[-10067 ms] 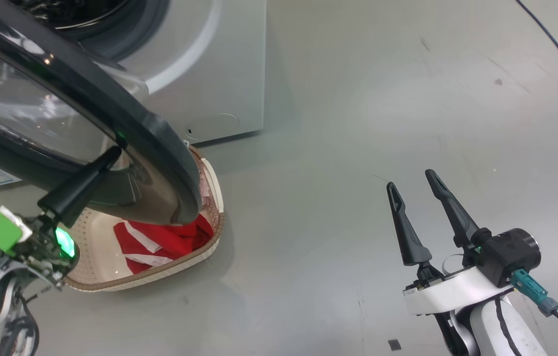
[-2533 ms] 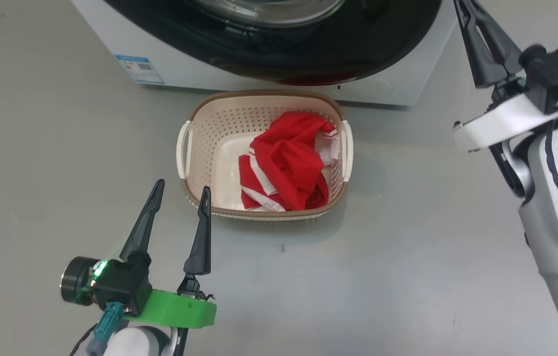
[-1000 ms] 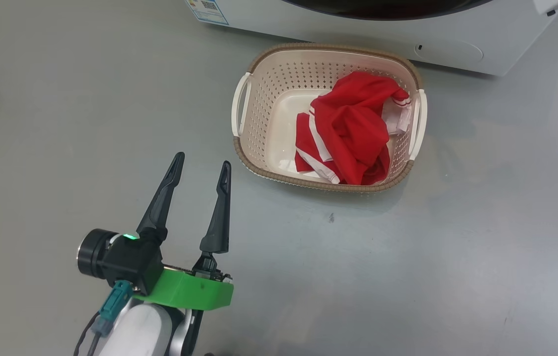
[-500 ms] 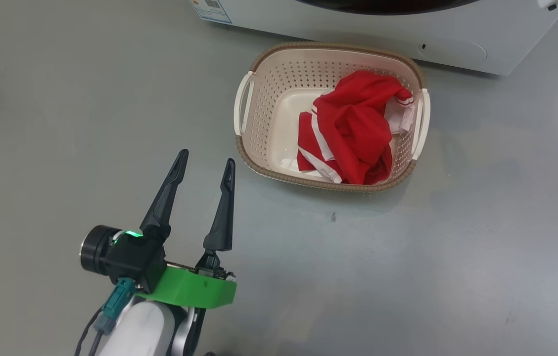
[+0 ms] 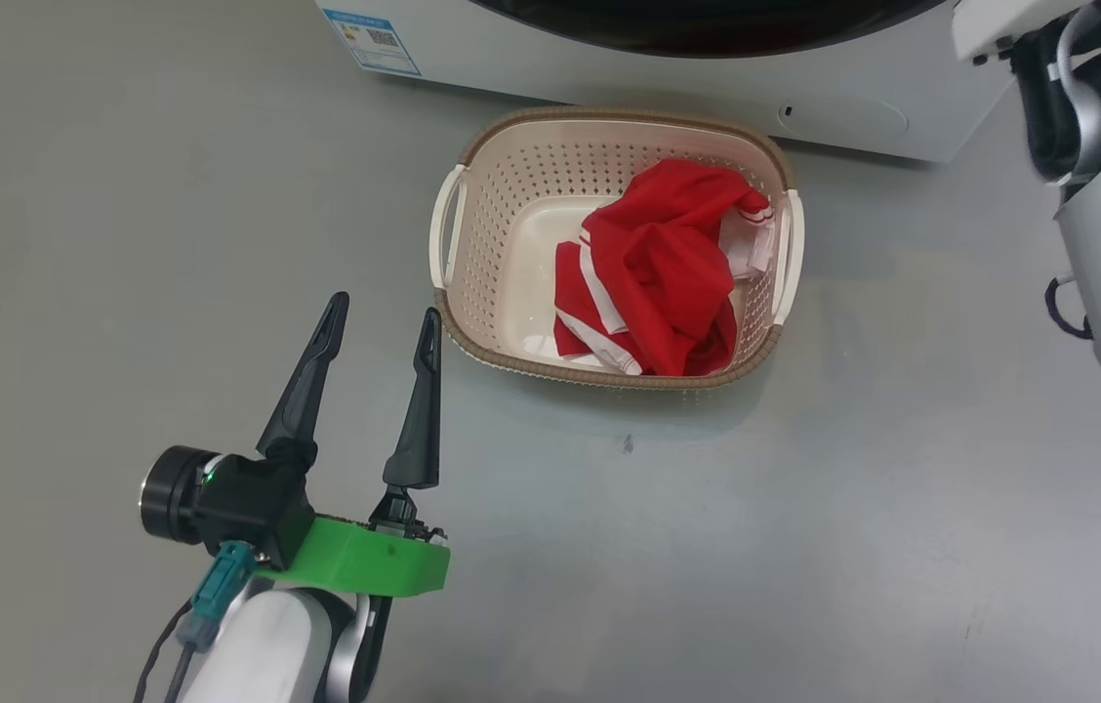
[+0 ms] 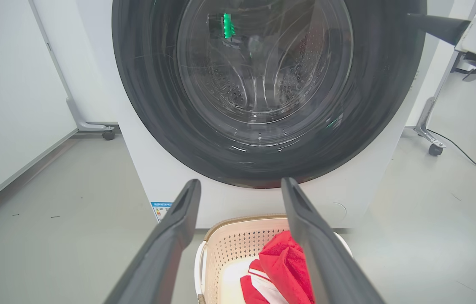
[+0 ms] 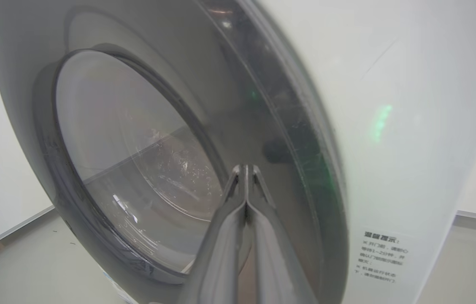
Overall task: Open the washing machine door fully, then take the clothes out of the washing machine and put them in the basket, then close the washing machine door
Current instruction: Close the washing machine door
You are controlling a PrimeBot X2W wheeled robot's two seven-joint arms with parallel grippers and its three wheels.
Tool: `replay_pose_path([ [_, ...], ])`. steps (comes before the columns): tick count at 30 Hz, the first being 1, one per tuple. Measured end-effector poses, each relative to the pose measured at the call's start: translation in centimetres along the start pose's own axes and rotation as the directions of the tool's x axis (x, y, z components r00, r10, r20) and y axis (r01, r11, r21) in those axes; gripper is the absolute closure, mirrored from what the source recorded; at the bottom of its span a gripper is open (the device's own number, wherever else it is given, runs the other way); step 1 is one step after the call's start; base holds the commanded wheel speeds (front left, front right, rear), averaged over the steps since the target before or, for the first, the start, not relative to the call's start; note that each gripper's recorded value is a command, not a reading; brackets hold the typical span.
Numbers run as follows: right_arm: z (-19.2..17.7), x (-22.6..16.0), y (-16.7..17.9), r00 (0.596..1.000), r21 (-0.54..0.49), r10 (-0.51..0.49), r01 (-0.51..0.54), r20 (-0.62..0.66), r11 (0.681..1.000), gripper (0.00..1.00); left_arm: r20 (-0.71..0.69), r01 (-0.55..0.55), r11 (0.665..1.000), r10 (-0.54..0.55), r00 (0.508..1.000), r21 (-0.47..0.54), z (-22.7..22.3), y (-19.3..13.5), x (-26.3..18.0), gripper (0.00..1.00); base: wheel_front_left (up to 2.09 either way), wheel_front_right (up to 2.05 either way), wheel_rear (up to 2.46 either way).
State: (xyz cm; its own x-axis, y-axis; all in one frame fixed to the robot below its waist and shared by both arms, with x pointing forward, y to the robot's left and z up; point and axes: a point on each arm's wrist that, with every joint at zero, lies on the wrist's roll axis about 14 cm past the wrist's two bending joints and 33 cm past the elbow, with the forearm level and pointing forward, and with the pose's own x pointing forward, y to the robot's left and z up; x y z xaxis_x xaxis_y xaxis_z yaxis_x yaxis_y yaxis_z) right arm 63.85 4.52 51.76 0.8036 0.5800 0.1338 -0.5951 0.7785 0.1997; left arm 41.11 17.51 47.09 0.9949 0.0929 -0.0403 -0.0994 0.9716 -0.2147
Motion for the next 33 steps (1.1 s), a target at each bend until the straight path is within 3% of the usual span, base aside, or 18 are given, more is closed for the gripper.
replay_pose_path([
  [15,-2.4,-7.4,1.7,0.998,0.017,-0.001,0.002,-0.068,1.0,1.0,0.026,0.06,0.998,-0.06,0.998,-0.001,0.5,-2.0,0.8,0.0,0.0,0.0,0.0],
  [16,-2.1,-7.9,1.5,0.998,0.017,-0.01,0.011,-0.059,1.0,0.82,0.028,0.067,0.998,-0.067,0.997,-0.002,0.5,-2.2,0.8,0.0,0.0,0.0,0.0],
  [18,-1.2,-8.7,1.1,0.999,0.023,-0.031,0.032,-0.034,0.999,0.18,0.031,0.08,0.997,-0.08,0.996,-0.001,0.6,-2.7,0.9,0.0,0.0,0.0,0.0],
  [19,-1.0,-9.2,1.1,0.999,0.026,-0.039,0.04,-0.028,0.999,0.03,0.031,0.086,0.996,-0.086,0.996,-0.003,0.6,-2.9,0.9,0.0,0.0,0.0,0.0],
  [33,-1.6,-17.8,1.2,0.982,0.049,-0.176,0.179,-0.064,0.983,0.0,0.03,0.147,0.989,-0.147,0.989,0.0,0.8,-4.9,-0.1,0.0,0.0,0.0,0.0],
])
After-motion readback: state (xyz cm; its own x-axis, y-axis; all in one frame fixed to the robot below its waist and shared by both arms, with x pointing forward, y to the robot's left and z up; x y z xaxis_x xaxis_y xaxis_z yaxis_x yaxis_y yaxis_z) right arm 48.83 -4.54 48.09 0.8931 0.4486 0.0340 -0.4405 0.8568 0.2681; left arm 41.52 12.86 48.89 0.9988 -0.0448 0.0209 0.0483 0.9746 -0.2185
